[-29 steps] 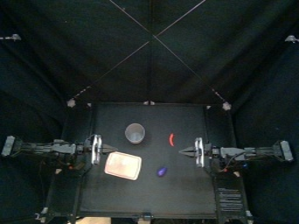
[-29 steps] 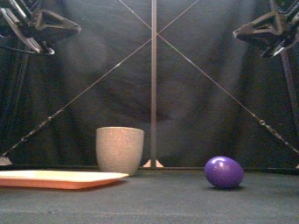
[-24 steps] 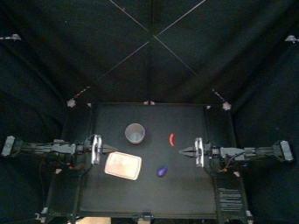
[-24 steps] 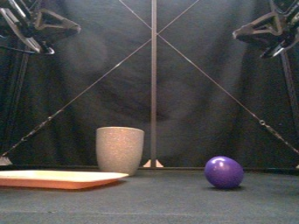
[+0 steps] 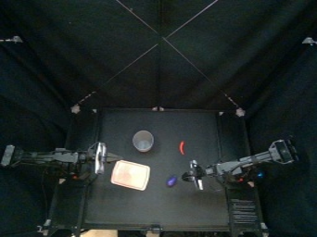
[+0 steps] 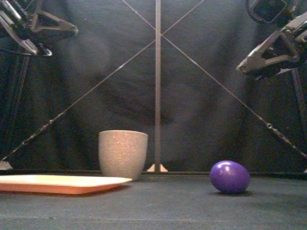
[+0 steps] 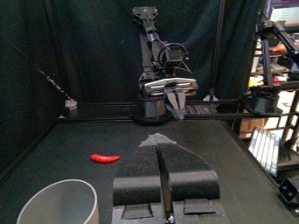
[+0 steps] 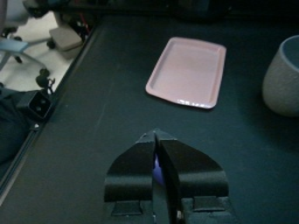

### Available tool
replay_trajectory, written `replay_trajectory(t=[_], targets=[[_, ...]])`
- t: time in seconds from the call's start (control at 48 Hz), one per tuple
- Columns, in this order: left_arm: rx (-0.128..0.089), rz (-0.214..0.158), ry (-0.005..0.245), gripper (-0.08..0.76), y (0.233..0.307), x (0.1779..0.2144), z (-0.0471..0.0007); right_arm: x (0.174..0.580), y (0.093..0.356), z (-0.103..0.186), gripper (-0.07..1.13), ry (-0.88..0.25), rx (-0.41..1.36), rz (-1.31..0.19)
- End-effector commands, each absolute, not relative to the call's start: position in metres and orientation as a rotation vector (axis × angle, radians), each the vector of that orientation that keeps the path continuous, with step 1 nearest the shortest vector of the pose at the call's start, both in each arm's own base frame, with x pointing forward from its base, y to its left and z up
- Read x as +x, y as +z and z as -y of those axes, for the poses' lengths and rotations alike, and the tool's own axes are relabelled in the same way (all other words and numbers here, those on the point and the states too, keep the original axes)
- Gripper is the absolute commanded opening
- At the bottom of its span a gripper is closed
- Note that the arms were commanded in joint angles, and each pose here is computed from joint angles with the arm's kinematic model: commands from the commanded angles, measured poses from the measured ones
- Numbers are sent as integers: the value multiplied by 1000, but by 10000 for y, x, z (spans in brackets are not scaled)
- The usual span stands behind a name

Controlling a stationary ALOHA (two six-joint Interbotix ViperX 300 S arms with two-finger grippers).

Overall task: Pick the eggplant then place it on the pink plate
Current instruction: Pick the eggplant

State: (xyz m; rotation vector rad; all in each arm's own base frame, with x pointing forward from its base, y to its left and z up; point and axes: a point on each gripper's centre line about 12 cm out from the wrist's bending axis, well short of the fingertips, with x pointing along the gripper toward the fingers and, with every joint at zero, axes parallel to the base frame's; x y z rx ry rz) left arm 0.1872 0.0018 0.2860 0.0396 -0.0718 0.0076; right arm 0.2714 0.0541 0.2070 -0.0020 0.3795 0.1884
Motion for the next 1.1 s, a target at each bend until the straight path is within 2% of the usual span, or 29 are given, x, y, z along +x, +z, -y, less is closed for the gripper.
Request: replay_trajectory(t=[0.021,0.292,0.375,0.542,1.104], targets=[[44,78,8,-22,2902,1880,-20,2877,2005,-571,306,183,4,-420],[52,72,9,-22,2900,1879,-21,3089,1639,-596,949,146,51,-550],[61,70,7,-22,2897,1882,-19,3118,1558,-601,1070,142,51,-578],[61,72,7,-22,2899,1881,-18,3148,1455,-593,1030,138,43,-612],[61,68,7,-22,2888,1878,-18,3392,1024,-518,1003,109,16,-732]])
